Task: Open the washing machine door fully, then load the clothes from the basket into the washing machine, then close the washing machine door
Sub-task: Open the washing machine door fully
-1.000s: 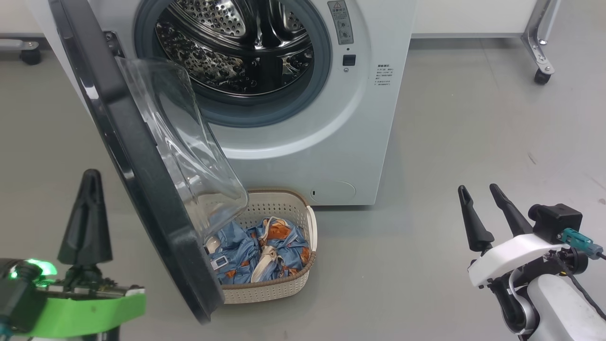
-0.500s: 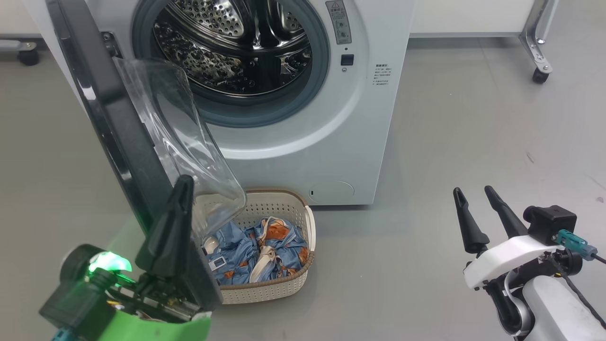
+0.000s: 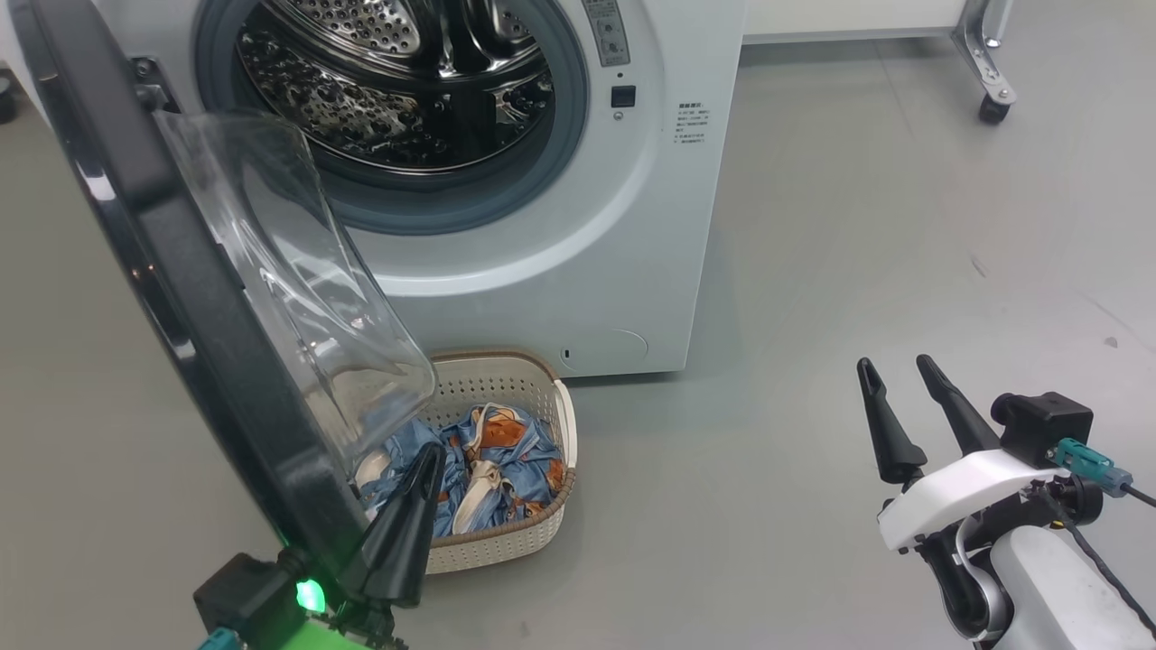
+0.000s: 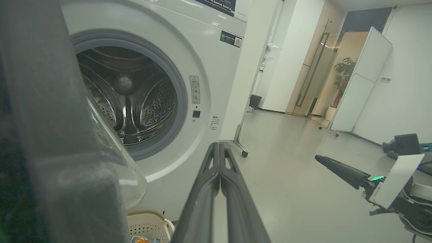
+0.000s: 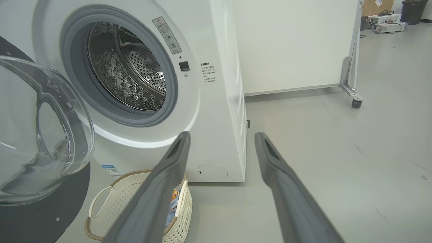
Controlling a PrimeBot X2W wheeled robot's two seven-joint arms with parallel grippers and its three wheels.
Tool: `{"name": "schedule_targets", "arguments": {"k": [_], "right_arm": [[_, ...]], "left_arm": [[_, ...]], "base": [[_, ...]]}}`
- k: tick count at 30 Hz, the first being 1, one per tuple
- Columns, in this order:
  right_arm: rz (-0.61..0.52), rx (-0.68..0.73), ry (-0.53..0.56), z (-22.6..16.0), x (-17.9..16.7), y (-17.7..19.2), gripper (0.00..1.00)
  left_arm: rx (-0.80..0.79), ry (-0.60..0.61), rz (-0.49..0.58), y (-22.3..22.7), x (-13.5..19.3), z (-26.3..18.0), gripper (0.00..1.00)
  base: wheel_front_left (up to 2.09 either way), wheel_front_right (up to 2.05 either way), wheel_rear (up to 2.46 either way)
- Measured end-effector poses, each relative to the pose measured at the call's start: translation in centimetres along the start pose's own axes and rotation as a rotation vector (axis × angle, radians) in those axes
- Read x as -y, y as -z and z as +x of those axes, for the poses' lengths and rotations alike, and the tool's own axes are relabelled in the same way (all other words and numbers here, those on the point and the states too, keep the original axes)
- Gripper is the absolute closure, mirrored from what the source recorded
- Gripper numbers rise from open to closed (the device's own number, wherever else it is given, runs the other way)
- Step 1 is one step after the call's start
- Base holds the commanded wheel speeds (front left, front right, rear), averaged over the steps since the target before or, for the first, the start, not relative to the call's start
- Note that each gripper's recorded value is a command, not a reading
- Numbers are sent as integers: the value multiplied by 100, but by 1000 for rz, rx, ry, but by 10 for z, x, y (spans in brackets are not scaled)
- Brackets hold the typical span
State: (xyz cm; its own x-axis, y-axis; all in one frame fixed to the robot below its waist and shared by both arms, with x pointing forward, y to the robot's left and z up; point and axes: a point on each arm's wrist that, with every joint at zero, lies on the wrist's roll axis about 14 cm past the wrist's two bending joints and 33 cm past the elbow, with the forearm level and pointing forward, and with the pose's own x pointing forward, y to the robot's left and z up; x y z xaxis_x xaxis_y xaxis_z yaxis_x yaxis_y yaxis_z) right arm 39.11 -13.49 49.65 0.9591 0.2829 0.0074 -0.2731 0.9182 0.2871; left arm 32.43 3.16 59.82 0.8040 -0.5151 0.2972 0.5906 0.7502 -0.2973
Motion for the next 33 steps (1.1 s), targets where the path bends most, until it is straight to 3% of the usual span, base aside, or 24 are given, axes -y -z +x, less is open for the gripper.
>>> {"name": "schedule_targets", "arguments": {"k": [12,33], "right_arm": [[1,0,38,-1,12,1,0],[5,-8,-32,22,-9,4,0]], "left_arm": [[-129,-76,-41,40,-24,-7,100],[-114,-231,-37,40,-60,-33,100]], "base": [[0,0,0],[0,0,0]]}}
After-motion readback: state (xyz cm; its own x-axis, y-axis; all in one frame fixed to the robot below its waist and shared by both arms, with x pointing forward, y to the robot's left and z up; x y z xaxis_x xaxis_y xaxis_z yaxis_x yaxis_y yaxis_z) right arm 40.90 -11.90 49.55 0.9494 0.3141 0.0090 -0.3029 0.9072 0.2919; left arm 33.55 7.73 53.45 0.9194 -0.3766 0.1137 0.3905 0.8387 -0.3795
